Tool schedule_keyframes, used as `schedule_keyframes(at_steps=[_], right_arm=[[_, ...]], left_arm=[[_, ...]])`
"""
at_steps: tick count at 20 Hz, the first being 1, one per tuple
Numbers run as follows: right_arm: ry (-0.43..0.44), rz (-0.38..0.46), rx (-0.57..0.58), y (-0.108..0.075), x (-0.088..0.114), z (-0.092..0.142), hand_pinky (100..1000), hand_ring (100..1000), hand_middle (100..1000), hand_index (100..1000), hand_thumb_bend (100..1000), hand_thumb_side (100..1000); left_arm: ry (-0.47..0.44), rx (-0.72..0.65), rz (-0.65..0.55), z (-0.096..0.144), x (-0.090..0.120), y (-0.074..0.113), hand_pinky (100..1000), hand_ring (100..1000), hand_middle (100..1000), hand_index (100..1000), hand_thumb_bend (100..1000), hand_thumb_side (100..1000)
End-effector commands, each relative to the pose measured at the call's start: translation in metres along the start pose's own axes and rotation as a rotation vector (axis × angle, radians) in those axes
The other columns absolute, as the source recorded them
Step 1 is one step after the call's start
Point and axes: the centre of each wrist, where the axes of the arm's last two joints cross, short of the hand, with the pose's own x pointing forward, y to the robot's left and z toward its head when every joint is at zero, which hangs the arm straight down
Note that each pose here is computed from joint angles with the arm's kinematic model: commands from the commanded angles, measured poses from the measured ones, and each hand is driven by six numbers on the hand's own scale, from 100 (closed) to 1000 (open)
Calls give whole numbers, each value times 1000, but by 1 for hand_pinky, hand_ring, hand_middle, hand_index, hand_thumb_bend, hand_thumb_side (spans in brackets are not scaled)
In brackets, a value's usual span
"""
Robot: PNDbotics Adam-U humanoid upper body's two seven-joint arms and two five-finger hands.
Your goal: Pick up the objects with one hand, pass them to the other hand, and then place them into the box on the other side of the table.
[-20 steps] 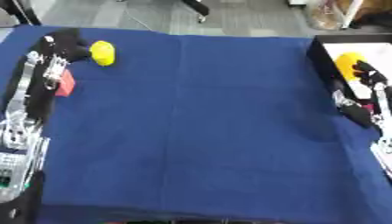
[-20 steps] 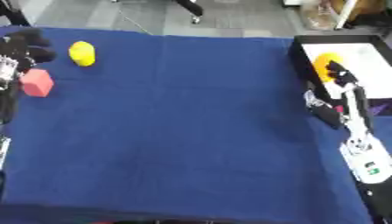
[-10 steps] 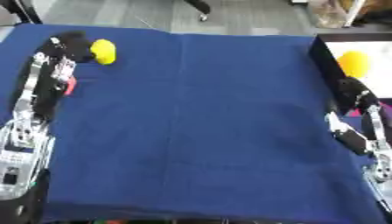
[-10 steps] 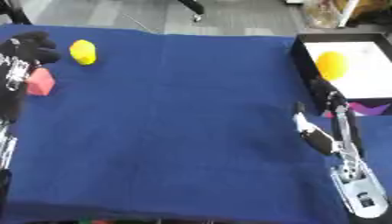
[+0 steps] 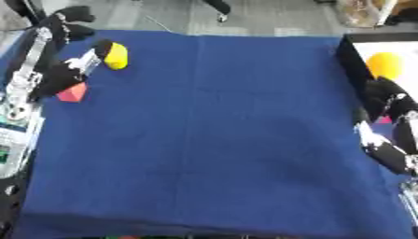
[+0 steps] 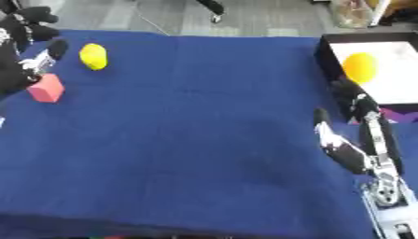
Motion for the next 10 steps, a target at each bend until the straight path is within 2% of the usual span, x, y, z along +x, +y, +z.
schedule_keyframes(at_steps=[1, 3, 5, 7, 10], right_arm=[[-15, 21, 11, -9, 16, -7, 890, 851, 821, 925, 205, 402], [0, 24, 15, -10, 20, -7, 890, 851, 821, 925, 203, 402], [13, 27, 22, -10, 21, -6, 890, 851, 820, 924, 202, 403], [22, 28, 29, -10, 21, -5, 889, 850, 819, 924, 201, 403], [28, 21, 33, -8, 21, -4, 889, 849, 818, 924, 200, 402]], left_arm=[[11, -110, -156, -13, -2, 18, 861, 778, 773, 897, 523, 479], [35, -180, -232, -23, -5, 22, 875, 797, 786, 909, 547, 446], [79, -249, -311, -31, -8, 28, 887, 812, 807, 928, 531, 398], [140, -321, -394, -36, -14, 33, 891, 817, 809, 928, 520, 353], [252, -399, -513, -40, -25, 50, 892, 814, 801, 922, 535, 337]])
